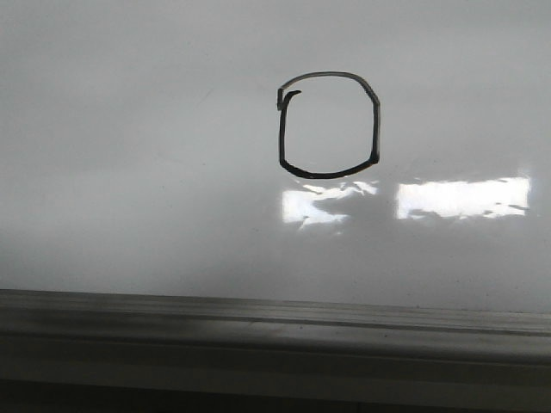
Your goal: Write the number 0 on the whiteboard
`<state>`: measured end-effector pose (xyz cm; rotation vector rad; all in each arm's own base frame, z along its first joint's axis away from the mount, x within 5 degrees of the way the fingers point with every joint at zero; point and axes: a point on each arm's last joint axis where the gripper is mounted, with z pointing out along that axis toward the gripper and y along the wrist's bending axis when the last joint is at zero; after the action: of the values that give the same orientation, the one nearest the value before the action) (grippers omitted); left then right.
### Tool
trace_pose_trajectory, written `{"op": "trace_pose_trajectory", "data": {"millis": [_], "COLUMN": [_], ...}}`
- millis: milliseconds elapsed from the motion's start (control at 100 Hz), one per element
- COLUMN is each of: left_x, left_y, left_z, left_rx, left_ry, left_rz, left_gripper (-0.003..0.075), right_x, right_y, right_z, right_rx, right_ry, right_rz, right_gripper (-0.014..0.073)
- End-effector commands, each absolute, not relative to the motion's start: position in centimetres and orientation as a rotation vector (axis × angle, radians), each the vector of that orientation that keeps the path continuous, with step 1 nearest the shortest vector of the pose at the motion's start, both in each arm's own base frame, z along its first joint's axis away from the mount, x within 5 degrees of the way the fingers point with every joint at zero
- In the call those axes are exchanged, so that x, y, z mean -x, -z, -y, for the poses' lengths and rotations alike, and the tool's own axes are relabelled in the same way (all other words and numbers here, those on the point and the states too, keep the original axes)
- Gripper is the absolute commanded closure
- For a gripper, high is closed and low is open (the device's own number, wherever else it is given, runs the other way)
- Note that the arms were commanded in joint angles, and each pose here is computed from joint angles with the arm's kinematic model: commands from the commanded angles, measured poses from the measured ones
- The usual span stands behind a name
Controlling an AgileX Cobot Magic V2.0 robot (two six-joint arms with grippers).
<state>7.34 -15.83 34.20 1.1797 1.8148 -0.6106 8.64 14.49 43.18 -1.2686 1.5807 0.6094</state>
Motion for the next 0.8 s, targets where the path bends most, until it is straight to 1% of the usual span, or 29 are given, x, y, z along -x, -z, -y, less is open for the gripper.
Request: {"op": "trace_pose_trajectory", "data": {"millis": [0, 30, 60, 80, 90, 100, 130, 150, 160, 170, 200, 350, 450, 560, 630, 710, 790], "left_x": [-7.8, -8.0, -8.3, -8.5, -8.7, -8.8, -9.1, -9.4, -9.6, -9.7, -10.0, -11.7, -12.4, -12.6, -12.9, -13.5, -14.0], "left_y": [-35.1, -34.8, -34.4, -34.4, -34.3, -34.3, -34.1, -34.1, -34.1, -34.1, -34.1, -33.7, -33.2, -33.0, -32.1, -30.8, -29.9], "left_z": [16.2, 16.1, 16.0, 15.9, 15.8, 15.8, 15.5, 15.4, 15.3, 15.2, 15.0, 14.5, 15.2, 16.7, 17.6, 18.2, 18.8], "left_rx": [-1.025, -0.968, -0.926, -0.884, -0.878, -0.843, -0.788, -0.746, -0.736, -0.707, -0.657, -0.432, -0.41, -0.454, -0.432, -0.406, -0.412], "left_ry": [0.686, 0.699, 0.69, 0.687, 0.668, 0.682, 0.673, 0.667, 0.656, 0.664, 0.664, 0.7, 0.723, 0.813, 0.841, 0.808, 0.782], "left_rz": [-1.735, -1.762, -1.784, -1.797, -1.795, -1.813, -1.835, -1.846, -1.841, -1.855, -1.864, -1.949, -1.97, -1.938, -1.993, -2.074, -2.108], "left_gripper": [0.074, 0.074, 0.074, 0.074, 0.074, 0.074, 0.074, 0.074, 0.074, 0.074, 0.074, 0.0739, 0.0739, 0.074, 0.074, 0.074, 0.074], "right_x": [-7.8, -7.6, -7.4, -7.2, -7.1, -7.0, -6.8, -6.5, -6.3, -6.3, -6.0, -4.8, -4.5, -4.2, -4.3, -4.3, -4.3], "right_y": [-44.4, -44.1, -43.8, -43.5, -43.5, -43.2, -42.8, -42.5, -42.5, -42.2, -41.8, -40.2, -39.2, -38.5, -38.0, -37.7, -37.7], "right_z": [-12.4, -11.8, -11.3, -11.0, -10.8, -10.7, -10.3, -10.0, -9.8, -9.7, -9.4, -7.9, -7.2, -6.8, -6.9, -6.9, -6.9], "right_rx": [1.158, 1.143, 1.123, 1.116, 1.111, 1.11, 1.106, 1.105, 1.1, 1.1, 1.091, 1.011, 0.942, 0.901, 0.892, 0.891, 0.891], "right_ry": [-0.627, -0.627, -0.63, -0.633, -0.632, -0.631, -0.627, -0.627, -0.627, -0.626, -0.629, -0.647, -0.664, -0.68, -0.688, -0.691, -0.691], "right_rz": [-1.571, -1.595, -1.623, -1.638, -1.64, -1.648, -1.657, -1.657, -1.651, -1.655, -1.651, -1.6, -1.566, -1.554, -1.571, -1.583, -1.583], "right_gripper": [0.0218, 0.0283, 0.0376, 0.0415, 0.0456, 0.0477, 0.0581, 0.0622, 0.0661, 0.0675, 0.0661, 0.066, 0.066, 0.066, 0.066, 0.066, 0.066]}}
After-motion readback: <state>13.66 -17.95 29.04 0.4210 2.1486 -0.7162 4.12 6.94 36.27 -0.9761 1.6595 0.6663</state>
